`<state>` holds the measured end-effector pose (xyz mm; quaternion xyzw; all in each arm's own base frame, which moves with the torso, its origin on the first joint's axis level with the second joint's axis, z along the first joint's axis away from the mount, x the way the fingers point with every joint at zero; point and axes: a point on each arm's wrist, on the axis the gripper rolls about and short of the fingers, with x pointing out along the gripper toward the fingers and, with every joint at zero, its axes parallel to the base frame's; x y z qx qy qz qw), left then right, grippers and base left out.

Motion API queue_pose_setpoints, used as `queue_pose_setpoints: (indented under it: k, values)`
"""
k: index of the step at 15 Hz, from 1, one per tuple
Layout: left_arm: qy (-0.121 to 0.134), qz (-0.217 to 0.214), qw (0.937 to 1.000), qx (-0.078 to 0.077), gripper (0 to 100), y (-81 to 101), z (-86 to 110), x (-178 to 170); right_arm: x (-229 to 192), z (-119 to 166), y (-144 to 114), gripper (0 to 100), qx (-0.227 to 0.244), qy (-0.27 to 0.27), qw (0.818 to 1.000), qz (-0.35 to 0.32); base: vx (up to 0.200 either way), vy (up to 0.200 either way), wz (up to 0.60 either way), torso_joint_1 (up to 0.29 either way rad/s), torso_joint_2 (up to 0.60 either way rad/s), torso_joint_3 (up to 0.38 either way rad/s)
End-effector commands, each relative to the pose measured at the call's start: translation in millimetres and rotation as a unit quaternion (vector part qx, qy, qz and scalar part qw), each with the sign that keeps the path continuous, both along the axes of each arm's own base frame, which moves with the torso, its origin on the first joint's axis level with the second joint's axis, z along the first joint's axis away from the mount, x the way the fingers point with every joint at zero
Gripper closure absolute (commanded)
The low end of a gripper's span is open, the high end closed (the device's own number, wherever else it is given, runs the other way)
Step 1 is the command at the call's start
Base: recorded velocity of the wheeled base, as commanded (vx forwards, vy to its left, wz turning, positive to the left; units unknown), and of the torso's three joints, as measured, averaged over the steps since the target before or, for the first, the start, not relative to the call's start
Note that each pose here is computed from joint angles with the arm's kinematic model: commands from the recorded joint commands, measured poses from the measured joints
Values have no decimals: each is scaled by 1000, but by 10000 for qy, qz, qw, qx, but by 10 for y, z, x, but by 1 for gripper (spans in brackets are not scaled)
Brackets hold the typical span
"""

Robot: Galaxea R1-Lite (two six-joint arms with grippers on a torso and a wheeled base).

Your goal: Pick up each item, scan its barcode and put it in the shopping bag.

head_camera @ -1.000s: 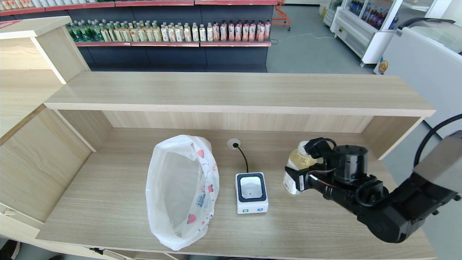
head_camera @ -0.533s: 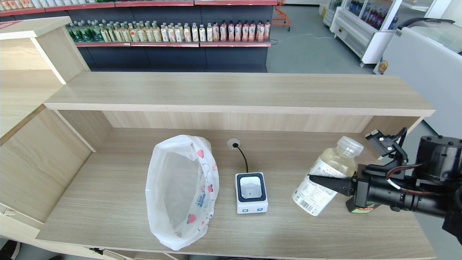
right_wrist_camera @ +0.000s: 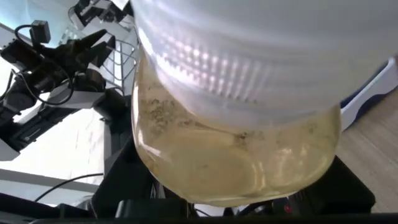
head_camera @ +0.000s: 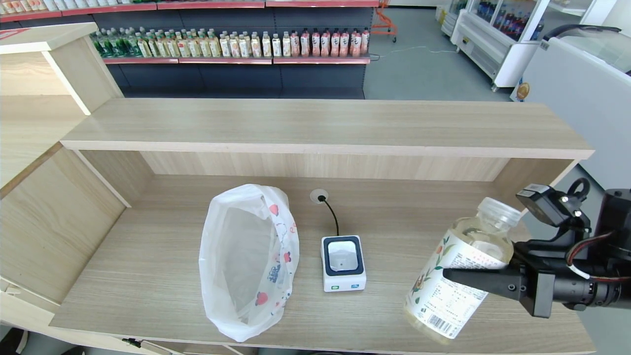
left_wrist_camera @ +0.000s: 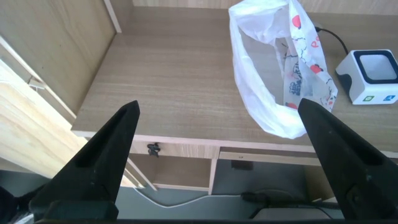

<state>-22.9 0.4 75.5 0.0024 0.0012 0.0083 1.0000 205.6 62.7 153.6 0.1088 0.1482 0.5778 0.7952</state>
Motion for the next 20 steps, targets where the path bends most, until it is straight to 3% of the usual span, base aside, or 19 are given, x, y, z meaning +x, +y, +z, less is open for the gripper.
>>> queue_pose_setpoints:
  k: [1,9,20]
  values:
    - [-4,1,10000,0,0,0,1,-1,-25,4,37,100,2,-14,9999,108,0,0,0,0,0,0]
    - [-4,1,10000,0,0,0,1,-1,-139,-27,237,100,-31,103,9981,613,0,0,0,0,0,0]
    - [-4,1,10000,0,0,0,1,-1,-171,-28,245,100,-60,152,9980,616,0,0,0,0,0,0]
